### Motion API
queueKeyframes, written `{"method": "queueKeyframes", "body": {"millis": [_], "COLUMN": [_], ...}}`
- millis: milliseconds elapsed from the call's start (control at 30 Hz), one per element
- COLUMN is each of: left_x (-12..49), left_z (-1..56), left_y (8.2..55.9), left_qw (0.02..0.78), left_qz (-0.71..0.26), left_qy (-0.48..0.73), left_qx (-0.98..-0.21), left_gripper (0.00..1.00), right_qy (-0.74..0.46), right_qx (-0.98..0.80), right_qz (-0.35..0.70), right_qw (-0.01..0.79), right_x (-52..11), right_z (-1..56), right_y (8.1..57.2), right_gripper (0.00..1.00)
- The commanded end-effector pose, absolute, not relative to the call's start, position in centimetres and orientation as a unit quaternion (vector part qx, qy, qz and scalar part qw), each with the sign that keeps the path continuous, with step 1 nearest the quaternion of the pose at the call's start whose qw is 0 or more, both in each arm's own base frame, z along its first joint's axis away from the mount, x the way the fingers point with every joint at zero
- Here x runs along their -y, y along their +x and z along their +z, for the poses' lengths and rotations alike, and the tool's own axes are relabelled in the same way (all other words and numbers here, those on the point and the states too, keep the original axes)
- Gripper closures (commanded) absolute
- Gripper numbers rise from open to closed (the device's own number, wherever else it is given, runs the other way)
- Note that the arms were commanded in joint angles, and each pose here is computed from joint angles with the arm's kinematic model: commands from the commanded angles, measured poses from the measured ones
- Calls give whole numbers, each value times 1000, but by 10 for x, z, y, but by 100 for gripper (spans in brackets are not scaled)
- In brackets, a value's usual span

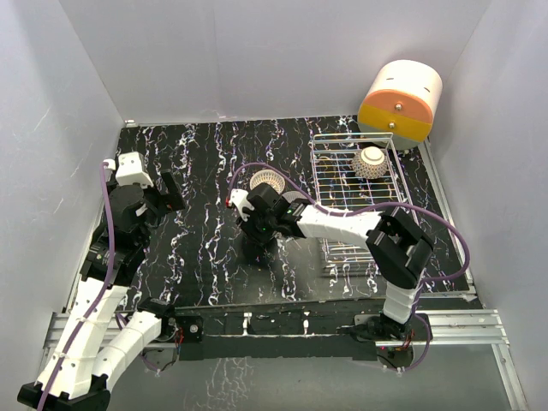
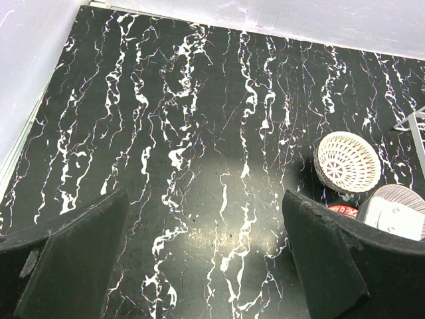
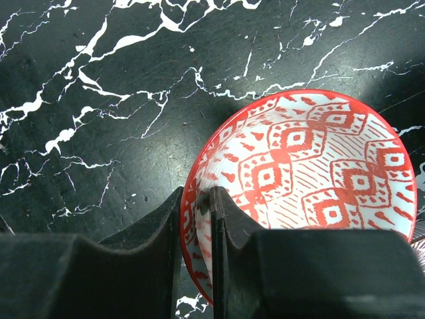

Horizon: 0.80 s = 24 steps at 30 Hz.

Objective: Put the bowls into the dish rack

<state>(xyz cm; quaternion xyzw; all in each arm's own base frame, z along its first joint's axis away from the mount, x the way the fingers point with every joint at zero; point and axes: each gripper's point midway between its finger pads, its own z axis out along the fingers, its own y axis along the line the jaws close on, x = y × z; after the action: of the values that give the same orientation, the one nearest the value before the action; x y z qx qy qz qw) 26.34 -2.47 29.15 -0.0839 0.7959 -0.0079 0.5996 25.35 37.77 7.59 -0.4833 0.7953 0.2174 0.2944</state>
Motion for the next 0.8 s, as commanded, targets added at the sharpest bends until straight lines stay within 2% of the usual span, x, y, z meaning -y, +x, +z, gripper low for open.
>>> {"method": "queueKeyframes", "body": {"millis": [0,267,767], "left_x": [25,25,22], "left_z": [296,296,295], "left_y": [263,265,262], "left_qw": [607,607,608], "left_qz": [-12,-10,-6], "left_qy": [-87,-87,-89], "left_qx": [-790,-790,-789], "left_gripper": [3,3,3], "right_qy": [-471,-449,-439], "right_qx": [-775,-762,-753], "right_qz": [250,267,287], "right_qw": [340,383,398], "right_x": [-395,-397,-402], "right_z": [121,157,175], "right_y": [260,264,264], "right_gripper": [81,87,87]}}
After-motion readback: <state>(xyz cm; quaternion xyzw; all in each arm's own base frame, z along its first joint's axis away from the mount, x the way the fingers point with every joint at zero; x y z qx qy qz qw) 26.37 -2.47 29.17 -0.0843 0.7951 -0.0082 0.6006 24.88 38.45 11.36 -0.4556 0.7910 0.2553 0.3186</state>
